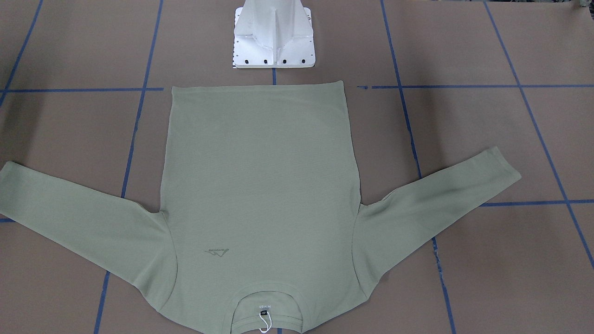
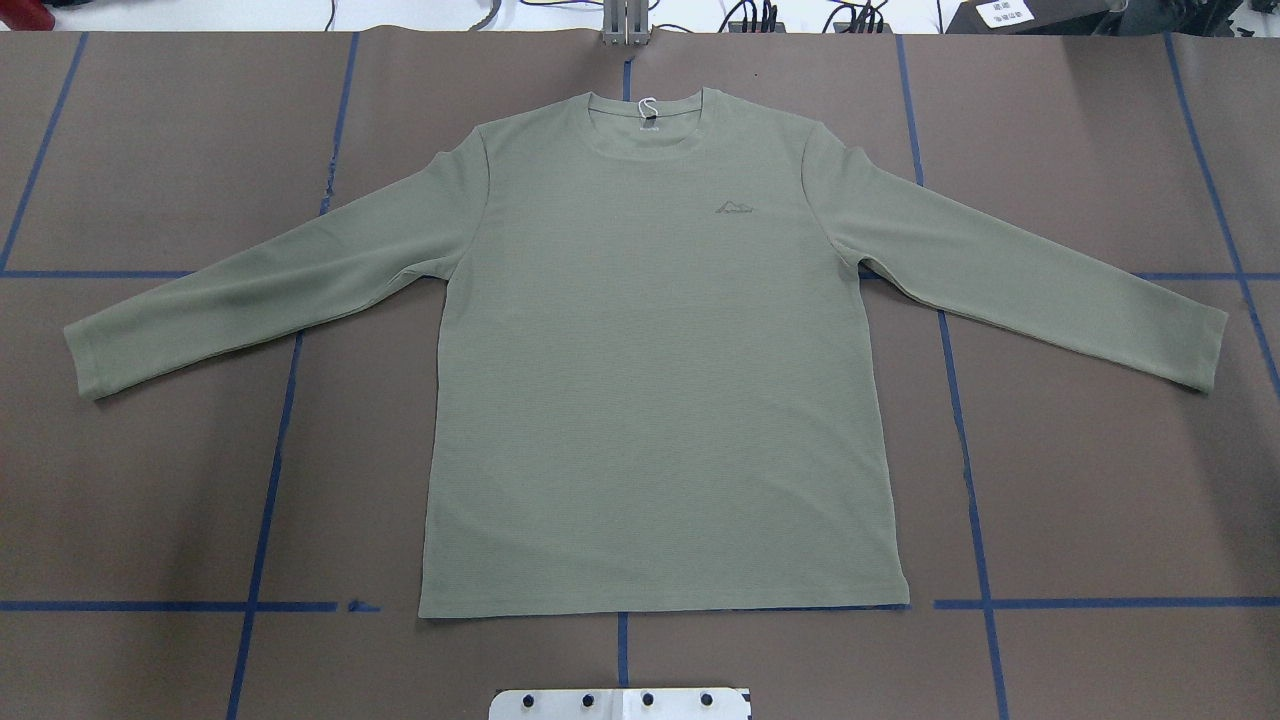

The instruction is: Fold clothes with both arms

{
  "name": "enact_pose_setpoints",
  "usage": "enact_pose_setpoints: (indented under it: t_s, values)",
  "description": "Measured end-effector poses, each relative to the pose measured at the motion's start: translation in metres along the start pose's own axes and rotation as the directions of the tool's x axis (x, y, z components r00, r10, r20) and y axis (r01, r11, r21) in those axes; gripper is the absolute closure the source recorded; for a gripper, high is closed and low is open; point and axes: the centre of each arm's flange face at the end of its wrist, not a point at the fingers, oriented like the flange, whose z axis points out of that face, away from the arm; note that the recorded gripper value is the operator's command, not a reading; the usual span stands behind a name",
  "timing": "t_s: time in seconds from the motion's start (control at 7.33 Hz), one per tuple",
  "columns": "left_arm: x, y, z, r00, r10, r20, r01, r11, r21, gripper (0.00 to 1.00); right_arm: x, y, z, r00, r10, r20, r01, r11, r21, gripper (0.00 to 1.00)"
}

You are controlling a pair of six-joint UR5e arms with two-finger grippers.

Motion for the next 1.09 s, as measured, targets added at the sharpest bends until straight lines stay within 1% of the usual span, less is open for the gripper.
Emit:
enact_pose_setpoints:
  t_s: [0.14, 0.27, 0.41, 0.55, 0.68, 0.82, 0.95, 1.09]
  values:
    - [0.008, -0.006, -0.003, 0.999, 0.047, -0.003, -0.046, 0.998, 0.046, 0.00, -0.010, -0.005, -0.007, 1.000, 0.002, 0.017, -0.002, 1.000, 0.015, 0.00]
    - [0.017, -0.010, -0.003, 0.996, 0.089, -0.018, -0.088, 0.993, 0.076, 0.00, -0.018, -0.008, -0.004, 0.999, -0.006, 0.041, 0.005, 1.000, 0.012, 0.00]
    - [0.026, -0.011, -0.002, 0.991, 0.117, -0.058, -0.111, 0.990, 0.089, 0.00, -0.026, -0.008, 0.012, 0.997, -0.045, 0.056, 0.045, 0.999, 0.007, 0.00]
    - [0.032, -0.011, 0.000, 0.986, 0.129, -0.103, -0.120, 0.989, 0.091, 0.00, -0.022, -0.007, 0.037, 0.993, -0.104, 0.050, 0.102, 0.994, 0.026, 0.00]
    - [0.036, -0.013, 0.001, 0.982, 0.135, -0.131, -0.124, 0.988, 0.090, 0.00, -0.016, -0.007, 0.066, 0.988, -0.148, 0.048, 0.145, 0.988, 0.056, 0.00]
    - [0.039, -0.016, 0.002, 0.980, 0.143, -0.140, -0.131, 0.987, 0.091, 0.00, -0.020, -0.008, 0.094, 0.987, -0.154, 0.049, 0.150, 0.986, 0.076, 0.00]
    - [0.041, -0.017, 0.002, 0.977, 0.157, -0.142, -0.144, 0.985, 0.099, 0.00, -0.032, -0.009, 0.116, 0.989, -0.142, 0.039, 0.139, 0.987, 0.083, 0.00]
    - [0.042, -0.016, 0.002, 0.974, 0.180, -0.135, -0.164, 0.979, 0.121, 0.00, -0.042, -0.014, 0.130, 0.990, -0.136, 0.026, 0.134, 0.988, 0.082, 0.00]
